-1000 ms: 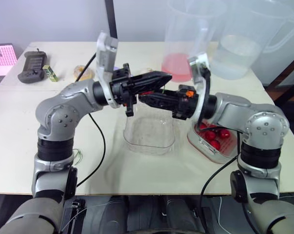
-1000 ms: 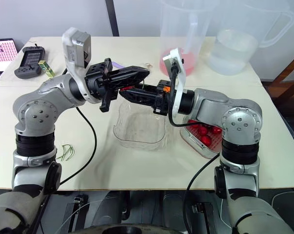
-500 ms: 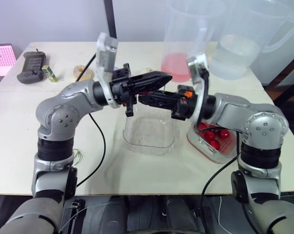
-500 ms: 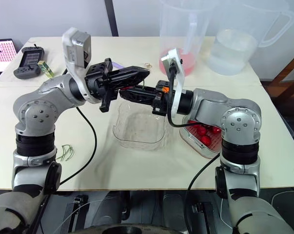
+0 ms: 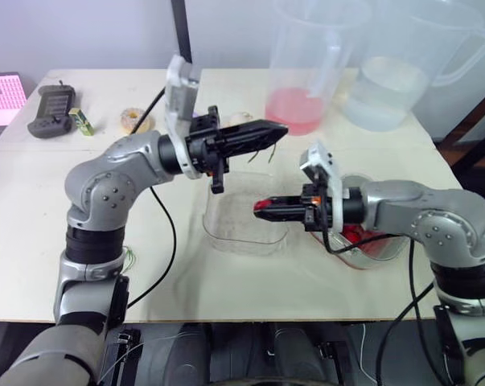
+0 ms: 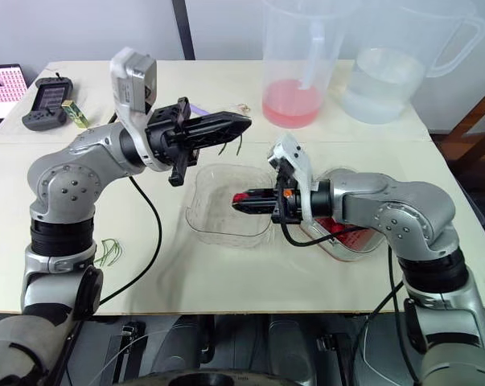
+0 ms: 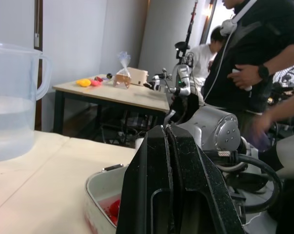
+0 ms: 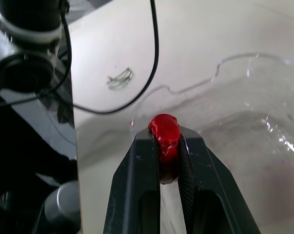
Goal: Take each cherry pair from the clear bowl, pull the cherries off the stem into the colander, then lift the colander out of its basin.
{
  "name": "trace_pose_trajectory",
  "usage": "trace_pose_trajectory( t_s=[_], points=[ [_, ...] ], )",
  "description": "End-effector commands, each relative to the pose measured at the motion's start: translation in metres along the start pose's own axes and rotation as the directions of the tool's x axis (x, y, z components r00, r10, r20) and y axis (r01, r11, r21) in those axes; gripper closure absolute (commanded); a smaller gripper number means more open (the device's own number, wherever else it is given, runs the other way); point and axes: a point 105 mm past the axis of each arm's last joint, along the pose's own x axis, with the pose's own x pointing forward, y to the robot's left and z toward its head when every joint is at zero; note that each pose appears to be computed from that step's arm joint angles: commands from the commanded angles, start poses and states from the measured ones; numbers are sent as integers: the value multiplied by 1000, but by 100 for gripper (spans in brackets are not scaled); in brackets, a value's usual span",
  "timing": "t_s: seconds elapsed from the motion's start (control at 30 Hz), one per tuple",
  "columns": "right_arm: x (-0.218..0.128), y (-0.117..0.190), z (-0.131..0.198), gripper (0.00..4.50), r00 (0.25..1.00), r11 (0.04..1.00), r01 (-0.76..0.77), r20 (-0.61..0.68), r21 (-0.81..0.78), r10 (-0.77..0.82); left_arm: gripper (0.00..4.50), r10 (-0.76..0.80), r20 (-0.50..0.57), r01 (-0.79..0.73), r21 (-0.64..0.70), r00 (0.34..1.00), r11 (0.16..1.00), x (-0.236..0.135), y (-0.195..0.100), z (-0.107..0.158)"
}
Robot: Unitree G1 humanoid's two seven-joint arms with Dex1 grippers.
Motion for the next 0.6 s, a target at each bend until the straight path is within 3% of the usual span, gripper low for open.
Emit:
trace_pose_trajectory(
  t_s=[0.03,0.17,0.33,0.43,0.6],
  points=[
    [-24,-4,16,438,999,997,44,31,-69,-42,450,-3,18,2,57,1000,998,-3,-1,13],
    [-64,-28,21,438,978,970,206,-19,-129,-210,450,8,13,-8,57,1000,998,-7,0,11],
    [-133,-58,-3,438,854,886,375,-269,-274,-445,450,38,-17,-37,68,999,997,-15,3,6],
    [-158,-63,-19,438,810,884,374,-366,-280,-459,450,67,-53,-62,90,996,994,-25,9,4],
    [-164,-65,-41,438,785,900,354,-442,-256,-434,450,84,-87,-73,121,993,990,-32,14,2]
  ],
)
